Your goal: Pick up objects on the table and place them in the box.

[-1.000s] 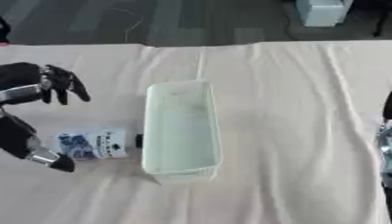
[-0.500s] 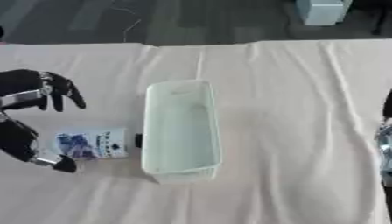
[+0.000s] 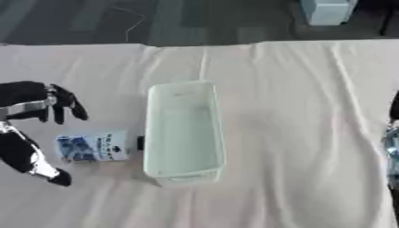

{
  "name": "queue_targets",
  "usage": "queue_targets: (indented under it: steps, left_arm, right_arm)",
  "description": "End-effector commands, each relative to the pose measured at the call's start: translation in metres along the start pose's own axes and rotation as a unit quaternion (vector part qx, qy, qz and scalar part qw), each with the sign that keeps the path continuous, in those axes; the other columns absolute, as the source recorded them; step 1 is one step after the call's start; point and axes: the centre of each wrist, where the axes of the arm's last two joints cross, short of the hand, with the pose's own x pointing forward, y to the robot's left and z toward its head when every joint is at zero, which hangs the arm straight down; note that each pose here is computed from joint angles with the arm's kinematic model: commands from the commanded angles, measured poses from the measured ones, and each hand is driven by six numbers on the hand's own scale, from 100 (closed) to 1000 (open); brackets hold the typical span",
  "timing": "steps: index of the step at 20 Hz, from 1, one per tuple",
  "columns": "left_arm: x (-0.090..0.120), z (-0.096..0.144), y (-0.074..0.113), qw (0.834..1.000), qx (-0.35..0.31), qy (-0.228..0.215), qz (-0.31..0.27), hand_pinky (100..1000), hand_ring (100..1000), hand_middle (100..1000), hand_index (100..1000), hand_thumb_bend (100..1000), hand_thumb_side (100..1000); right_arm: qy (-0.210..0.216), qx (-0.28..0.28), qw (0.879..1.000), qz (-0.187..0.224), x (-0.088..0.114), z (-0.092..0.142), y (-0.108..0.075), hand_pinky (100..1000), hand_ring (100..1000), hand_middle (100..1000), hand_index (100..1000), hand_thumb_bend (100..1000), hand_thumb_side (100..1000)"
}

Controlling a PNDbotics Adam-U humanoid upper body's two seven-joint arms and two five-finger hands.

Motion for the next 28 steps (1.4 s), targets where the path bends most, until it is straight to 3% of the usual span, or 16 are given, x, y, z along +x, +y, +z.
queue_targets:
  steps: [1,6,12,28]
  left_arm:
    - [0.0,0.004,0.003,1.0,-0.006,0.01,-0.019,558,645,715,792,690,398]
    - [-0.001,0.005,0.004,1.0,0.004,0.013,-0.016,507,617,686,765,563,454]
    - [-0.001,0.005,0.006,1.0,0.019,0.015,-0.01,487,604,674,753,514,489]
    - [-0.023,-0.015,-0.008,0.999,0.006,0.046,0.013,517,621,696,795,585,448]
  right_arm:
    - [-0.046,0.066,0.997,0.018,0.002,-0.009,0.001,157,318,410,534,100,1000]
    - [-0.045,0.067,0.997,0.018,0.002,-0.009,0.001,157,318,410,534,100,1000]
    - [-0.045,0.067,0.997,0.017,0.002,-0.009,0.001,157,318,410,534,100,1000]
    - [-0.049,0.064,0.997,0.003,-0.002,-0.016,0.004,158,318,410,534,100,1000]
